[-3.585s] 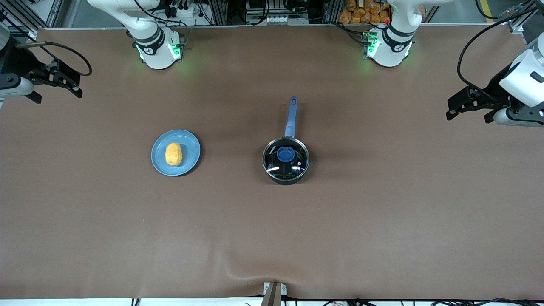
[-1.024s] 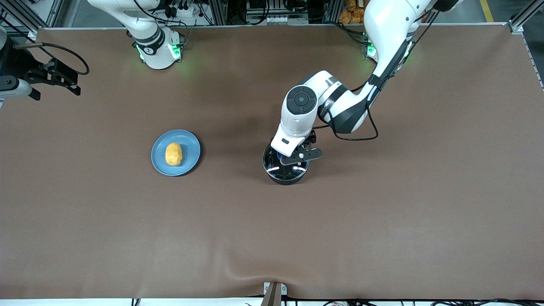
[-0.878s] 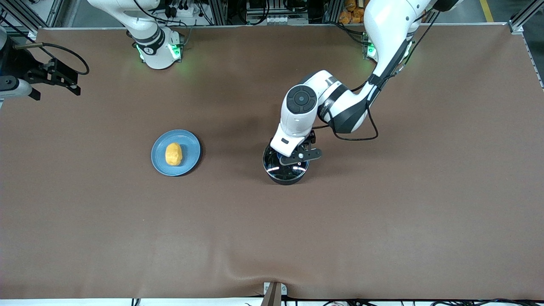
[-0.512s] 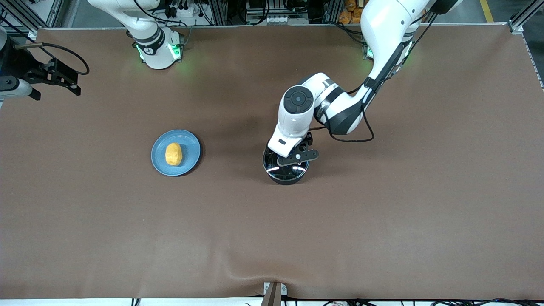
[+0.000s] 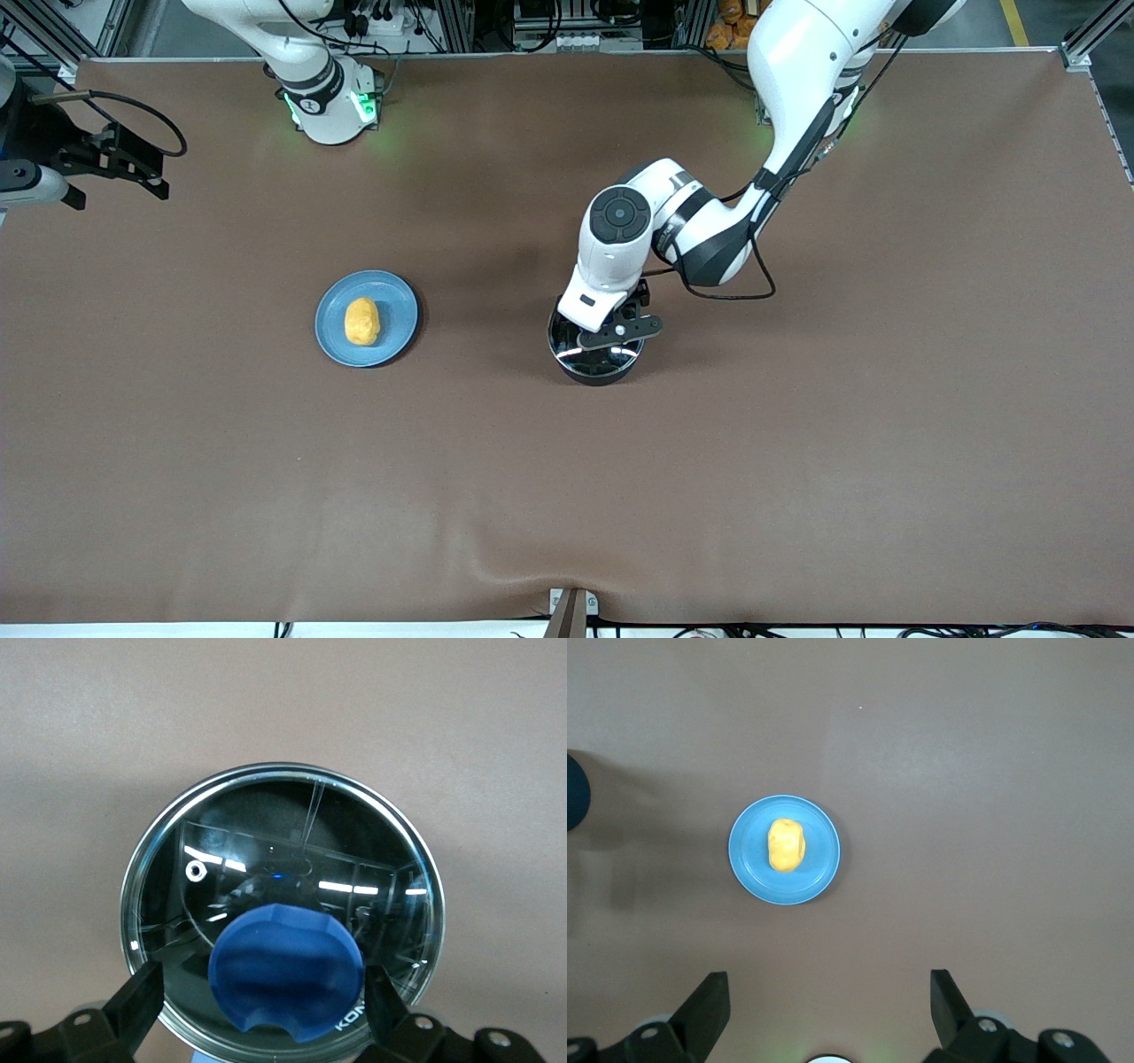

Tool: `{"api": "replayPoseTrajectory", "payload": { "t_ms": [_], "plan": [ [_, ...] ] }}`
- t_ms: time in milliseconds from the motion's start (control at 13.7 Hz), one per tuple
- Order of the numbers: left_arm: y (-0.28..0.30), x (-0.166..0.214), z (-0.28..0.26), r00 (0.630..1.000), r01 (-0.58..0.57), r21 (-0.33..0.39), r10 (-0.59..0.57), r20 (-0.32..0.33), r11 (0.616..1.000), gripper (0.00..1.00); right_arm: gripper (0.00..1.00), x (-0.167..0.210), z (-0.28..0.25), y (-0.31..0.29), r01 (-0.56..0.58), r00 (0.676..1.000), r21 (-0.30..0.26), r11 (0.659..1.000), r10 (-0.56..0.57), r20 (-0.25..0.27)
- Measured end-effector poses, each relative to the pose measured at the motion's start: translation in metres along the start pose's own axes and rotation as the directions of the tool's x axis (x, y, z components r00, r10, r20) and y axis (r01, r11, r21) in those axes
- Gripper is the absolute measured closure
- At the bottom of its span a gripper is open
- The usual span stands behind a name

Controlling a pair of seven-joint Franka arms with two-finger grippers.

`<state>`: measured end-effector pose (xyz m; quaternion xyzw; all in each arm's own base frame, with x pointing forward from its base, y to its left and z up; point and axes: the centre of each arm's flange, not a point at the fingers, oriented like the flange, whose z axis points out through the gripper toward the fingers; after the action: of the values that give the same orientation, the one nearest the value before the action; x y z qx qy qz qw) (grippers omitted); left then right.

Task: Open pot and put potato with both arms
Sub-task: 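Lower the left gripper and grasp the blue knob of the lid, then lift the lid aside with the left gripper while the right gripper reaches the potato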

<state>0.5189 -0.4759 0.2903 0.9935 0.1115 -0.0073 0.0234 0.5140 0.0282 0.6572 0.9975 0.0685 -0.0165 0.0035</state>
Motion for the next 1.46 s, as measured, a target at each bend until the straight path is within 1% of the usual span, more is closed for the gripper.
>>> {"api": "replayPoseTrajectory", "payload": {
  "t_ms": [659,732,805,1024,1098,1171,1463],
  "plan": [
    [0.0032,0.0014,0.0064,1.000,0.001,-0.007,-0.001,0.002,1.000,0.00,0.00,-0.0005,0.0006,0.0000,0.000,1.000,0.001,1.000,0.000,0.006],
    [0.0031,0.0014,0.0070,1.000,0.001,-0.007,-0.001,0.003,1.000,0.04,0.00,-0.0006,0.0007,-0.0001,0.000,1.000,0.001,1.000,0.000,0.007],
    [0.0031,0.0013,0.0077,1.000,0.001,-0.006,-0.001,0.003,1.000,0.05,0.00,-0.0007,0.0008,-0.0001,0.000,1.000,0.001,1.000,0.000,0.007],
    [0.0049,0.0012,0.0068,1.000,0.016,-0.012,-0.016,-0.002,1.000,0.34,0.00,-0.0006,0.0009,-0.0001,0.000,1.000,0.001,1.000,0.000,0.008],
    [0.0047,0.0014,0.0069,1.000,0.021,-0.009,-0.021,-0.005,1.000,0.34,0.00,-0.0006,0.0009,-0.0001,0.000,1.000,0.001,1.000,0.000,0.008],
    [0.0046,0.0013,0.0073,1.000,0.025,-0.007,-0.025,-0.006,1.000,0.40,0.00,-0.0006,0.0010,-0.0001,0.000,1.000,0.001,1.000,0.000,0.008],
    [0.0060,0.0046,0.0010,0.999,0.038,-0.018,-0.038,-0.015,0.999,0.40,0.00,0.0031,0.0063,0.0024,-0.003,1.000,0.003,1.000,0.003,0.016]
  ]
}}
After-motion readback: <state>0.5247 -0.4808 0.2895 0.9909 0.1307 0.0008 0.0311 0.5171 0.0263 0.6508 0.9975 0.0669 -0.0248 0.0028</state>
